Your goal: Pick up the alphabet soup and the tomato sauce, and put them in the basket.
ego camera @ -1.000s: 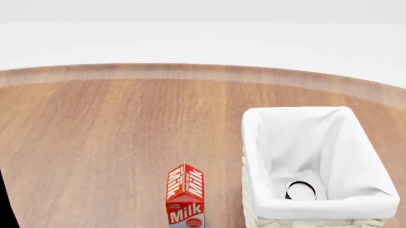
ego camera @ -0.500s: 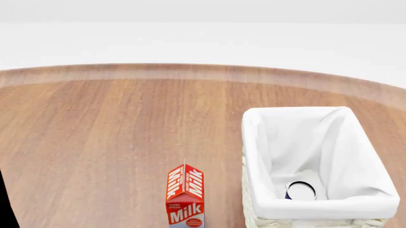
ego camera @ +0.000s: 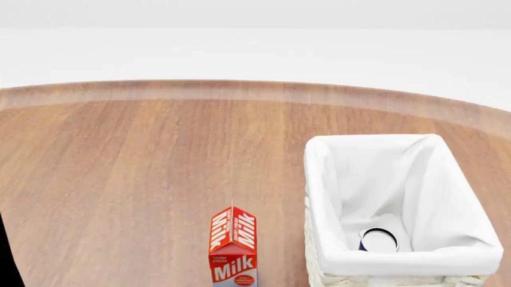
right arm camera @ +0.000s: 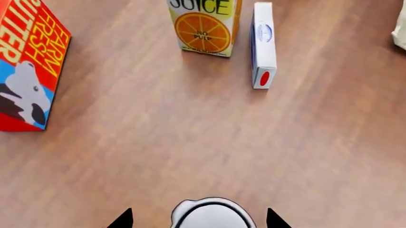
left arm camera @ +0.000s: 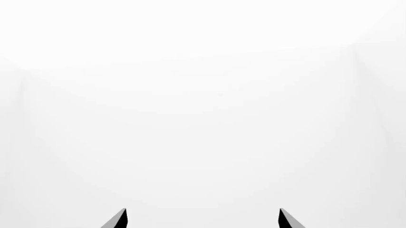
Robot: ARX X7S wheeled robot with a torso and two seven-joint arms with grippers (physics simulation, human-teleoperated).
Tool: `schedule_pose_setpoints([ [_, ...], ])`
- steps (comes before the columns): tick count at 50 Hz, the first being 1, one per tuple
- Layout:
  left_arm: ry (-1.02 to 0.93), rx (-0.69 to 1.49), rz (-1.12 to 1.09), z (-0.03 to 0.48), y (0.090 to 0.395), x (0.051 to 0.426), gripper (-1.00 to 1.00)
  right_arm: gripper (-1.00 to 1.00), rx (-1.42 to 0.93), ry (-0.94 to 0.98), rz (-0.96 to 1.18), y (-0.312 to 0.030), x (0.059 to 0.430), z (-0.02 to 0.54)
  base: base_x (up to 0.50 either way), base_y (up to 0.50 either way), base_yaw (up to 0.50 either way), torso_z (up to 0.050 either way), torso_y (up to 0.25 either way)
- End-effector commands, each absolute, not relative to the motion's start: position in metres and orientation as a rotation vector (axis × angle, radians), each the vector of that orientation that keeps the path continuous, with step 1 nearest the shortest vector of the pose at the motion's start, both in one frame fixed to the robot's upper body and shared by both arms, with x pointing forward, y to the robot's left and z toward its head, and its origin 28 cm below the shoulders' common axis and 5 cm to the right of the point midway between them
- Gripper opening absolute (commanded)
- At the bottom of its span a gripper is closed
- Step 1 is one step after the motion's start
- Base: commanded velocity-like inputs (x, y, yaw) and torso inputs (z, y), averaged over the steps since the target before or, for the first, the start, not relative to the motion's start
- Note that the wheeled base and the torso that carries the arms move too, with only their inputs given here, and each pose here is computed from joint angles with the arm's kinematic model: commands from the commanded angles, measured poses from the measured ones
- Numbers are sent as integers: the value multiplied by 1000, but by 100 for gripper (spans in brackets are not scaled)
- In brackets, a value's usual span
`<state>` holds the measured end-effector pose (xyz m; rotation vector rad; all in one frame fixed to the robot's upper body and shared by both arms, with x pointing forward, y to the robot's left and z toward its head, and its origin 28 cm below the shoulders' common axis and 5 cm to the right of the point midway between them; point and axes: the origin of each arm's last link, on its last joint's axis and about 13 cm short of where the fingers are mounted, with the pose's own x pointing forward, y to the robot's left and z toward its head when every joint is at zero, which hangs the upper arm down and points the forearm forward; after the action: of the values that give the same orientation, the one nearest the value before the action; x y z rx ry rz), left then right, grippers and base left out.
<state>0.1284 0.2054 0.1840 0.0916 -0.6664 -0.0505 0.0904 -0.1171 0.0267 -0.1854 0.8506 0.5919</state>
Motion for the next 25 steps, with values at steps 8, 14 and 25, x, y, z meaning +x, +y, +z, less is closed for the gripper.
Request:
schedule_pose_setpoints([
  [8, -668, 91, -49, 185, 206, 127, 100, 100, -178, 862, 589, -117, 87, 17, 0, 0, 0, 0, 0],
  [14, -666, 90, -49, 184, 206, 128, 100, 100, -171, 871, 586, -117, 87, 14, 0, 0, 0, 0, 0],
  [25, -663, 91, -49, 182, 205, 128, 100, 100, -161, 874, 580, -118, 86, 10, 0, 0, 0, 0, 0],
])
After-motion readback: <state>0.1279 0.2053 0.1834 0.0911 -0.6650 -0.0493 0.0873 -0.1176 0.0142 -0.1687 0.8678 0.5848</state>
